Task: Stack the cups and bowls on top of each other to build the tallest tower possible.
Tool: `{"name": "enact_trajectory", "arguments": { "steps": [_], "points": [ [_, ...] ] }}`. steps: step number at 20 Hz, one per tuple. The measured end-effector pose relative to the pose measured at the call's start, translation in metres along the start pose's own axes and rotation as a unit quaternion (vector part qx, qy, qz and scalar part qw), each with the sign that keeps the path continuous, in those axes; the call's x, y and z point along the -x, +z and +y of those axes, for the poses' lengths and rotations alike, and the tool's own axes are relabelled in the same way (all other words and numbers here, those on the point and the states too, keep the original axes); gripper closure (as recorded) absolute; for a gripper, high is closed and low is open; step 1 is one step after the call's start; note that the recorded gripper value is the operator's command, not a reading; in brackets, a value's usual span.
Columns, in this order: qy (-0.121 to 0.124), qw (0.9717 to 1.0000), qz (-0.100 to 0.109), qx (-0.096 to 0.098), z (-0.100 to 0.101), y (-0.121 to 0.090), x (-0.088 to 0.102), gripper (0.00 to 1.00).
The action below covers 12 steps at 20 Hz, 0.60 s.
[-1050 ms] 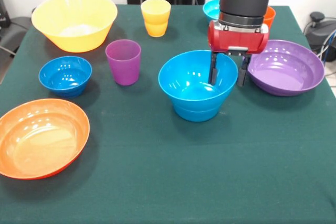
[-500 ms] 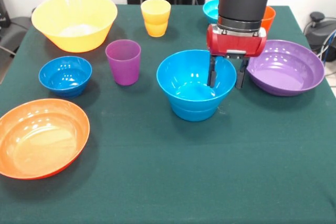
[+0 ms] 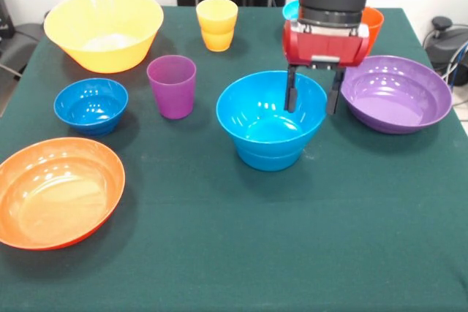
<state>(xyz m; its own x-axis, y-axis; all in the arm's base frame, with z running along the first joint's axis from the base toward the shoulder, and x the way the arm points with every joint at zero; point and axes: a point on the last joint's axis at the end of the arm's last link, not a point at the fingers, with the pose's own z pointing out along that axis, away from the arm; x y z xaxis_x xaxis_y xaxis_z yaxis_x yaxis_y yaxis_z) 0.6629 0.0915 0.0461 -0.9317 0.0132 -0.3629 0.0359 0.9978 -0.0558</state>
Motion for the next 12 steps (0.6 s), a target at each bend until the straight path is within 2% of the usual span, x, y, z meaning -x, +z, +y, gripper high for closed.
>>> {"name": "enact_trajectory", "arguments": {
  "steps": [8,12],
  "points": [
    [0.017,0.9995,-0.028,-0.001,-0.020,-0.038,0.028,0.00],
    [0.020,0.9992,-0.035,0.001,-0.021,-0.051,0.039,0.00]
  ]
}}
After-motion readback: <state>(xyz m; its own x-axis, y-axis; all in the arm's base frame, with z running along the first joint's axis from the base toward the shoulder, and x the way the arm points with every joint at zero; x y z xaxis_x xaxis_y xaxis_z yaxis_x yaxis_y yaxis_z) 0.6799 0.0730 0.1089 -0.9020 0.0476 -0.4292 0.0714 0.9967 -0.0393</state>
